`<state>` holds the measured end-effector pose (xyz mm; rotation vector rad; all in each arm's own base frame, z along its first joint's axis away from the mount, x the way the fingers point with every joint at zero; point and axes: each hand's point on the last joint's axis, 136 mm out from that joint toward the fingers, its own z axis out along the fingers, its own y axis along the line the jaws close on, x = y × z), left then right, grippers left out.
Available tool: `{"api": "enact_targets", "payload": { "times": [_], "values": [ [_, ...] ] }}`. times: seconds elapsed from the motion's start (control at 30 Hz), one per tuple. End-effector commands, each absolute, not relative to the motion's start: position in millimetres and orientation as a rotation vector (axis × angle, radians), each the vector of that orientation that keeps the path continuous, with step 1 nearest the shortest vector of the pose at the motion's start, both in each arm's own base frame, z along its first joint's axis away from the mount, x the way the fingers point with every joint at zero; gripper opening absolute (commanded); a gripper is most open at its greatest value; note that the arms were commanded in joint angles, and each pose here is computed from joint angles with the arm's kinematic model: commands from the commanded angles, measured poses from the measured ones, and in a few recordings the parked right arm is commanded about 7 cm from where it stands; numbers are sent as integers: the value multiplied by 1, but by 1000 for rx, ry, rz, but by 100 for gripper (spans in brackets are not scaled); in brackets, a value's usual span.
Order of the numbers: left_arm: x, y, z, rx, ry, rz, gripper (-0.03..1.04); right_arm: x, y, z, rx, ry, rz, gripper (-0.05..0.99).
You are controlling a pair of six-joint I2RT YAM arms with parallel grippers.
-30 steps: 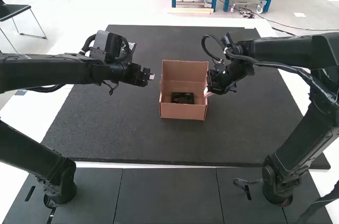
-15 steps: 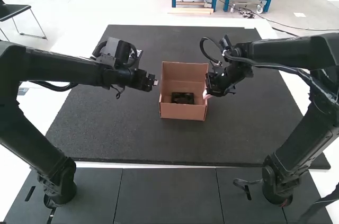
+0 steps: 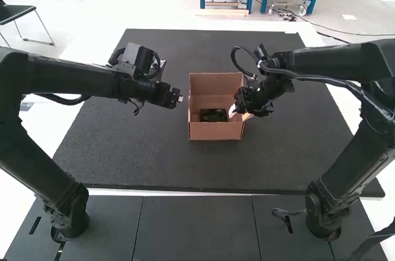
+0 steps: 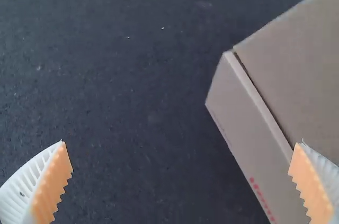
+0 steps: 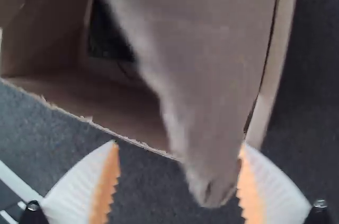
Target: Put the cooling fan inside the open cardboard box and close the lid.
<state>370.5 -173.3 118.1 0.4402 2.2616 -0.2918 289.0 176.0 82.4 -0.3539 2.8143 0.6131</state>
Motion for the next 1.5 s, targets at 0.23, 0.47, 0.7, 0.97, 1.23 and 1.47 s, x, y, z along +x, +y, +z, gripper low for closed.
{"api": "enact_targets", "payload": {
  "times": [0.23, 0.47, 0.7, 0.97, 1.23, 1.47],
  "values": [
    [411, -147, 194, 309, 2107, -185, 97, 291, 177, 167, -426, 2638, 633, 75],
    [432, -155, 207, 303, 2087, -181, 97, 277, 170, 191, -435, 2564, 630, 75],
    [450, -170, 210, 315, 2073, -189, 97, 281, 155, 218, -414, 2378, 502, 73],
    [456, -208, 210, 383, 2053, -242, 97, 272, 145, 231, -429, 2297, 429, 72],
    [453, -235, 211, 450, 2073, -310, 97, 267, 143, 225, -430, 2313, 426, 76],
    [430, -243, 197, 529, 2179, -339, 97, 268, 144, 224, -430, 2318, 425, 79]
  ]
}}
